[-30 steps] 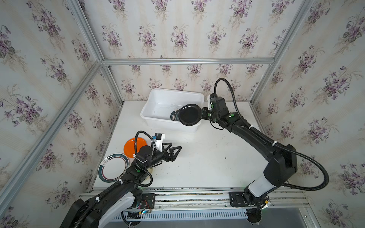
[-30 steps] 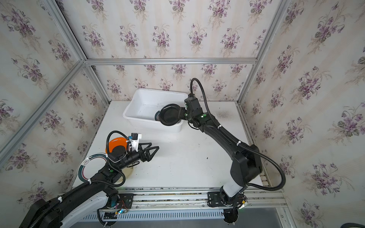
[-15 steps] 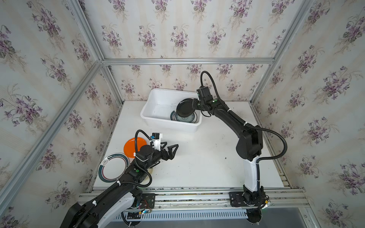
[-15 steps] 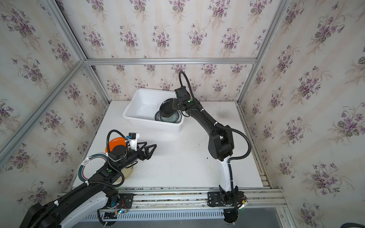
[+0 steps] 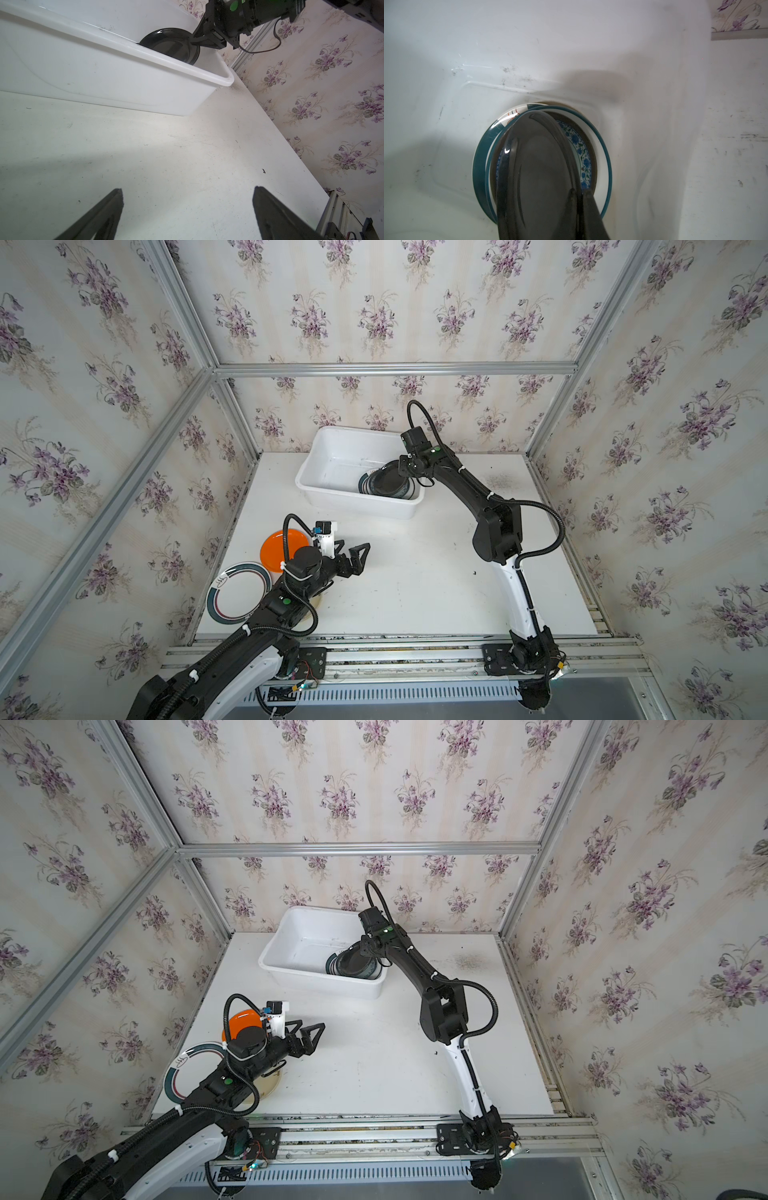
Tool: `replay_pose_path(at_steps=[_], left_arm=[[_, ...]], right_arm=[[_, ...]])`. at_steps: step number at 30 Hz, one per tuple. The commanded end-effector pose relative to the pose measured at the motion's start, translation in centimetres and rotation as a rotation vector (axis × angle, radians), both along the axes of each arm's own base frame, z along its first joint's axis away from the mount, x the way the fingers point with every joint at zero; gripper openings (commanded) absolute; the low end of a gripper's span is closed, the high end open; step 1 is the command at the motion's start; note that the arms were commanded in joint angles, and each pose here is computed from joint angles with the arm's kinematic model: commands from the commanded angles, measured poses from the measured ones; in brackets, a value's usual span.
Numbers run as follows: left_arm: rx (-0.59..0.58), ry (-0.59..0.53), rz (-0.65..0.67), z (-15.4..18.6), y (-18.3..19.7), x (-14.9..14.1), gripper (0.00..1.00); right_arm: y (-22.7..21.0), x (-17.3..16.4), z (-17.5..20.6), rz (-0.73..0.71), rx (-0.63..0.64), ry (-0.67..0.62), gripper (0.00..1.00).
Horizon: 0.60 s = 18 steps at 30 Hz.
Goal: Place the plates into the plastic bin on the countertop
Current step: Place the plate in the plastic bin.
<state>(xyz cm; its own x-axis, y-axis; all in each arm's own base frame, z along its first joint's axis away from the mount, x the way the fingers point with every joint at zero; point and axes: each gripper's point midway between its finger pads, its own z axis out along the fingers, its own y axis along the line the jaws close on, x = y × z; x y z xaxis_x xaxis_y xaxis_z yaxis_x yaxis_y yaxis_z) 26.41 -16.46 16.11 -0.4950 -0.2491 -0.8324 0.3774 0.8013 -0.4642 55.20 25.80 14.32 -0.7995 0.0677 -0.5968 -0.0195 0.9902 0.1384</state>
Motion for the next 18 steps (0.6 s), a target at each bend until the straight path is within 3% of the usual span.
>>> replay_pose_path(at_steps=[1,8,13,15,18], left_arm=[[0.008,-0.009,0.032,0.2,0.5,0.4,1.0],[0.012,-0.004,0.036,0.0,0.5,0.4,0.99],[0.018,0.0,0.042,-0.1,0.6,0.5,0.99],[0.021,0.007,0.043,-0.3,0.6,0.6,0.99],[0.007,0.045,0.018,-0.1,-0.1,0.6,0.99]], right_arm=[[-0.3,0.1,0.0,-0.003,-0.022,-0.003,0.0],[-0.3,0.0,-1.4,-0.005,-0.034,0.028,0.01],[-0.2,-0.2,-1.7,0.006,-0.036,0.039,0.17],[-0.2,-0.2,-1.5,0.009,-0.038,0.036,0.29],[0.5,-0.3,-0.4,0.055,-0.015,0.02,0.6]])
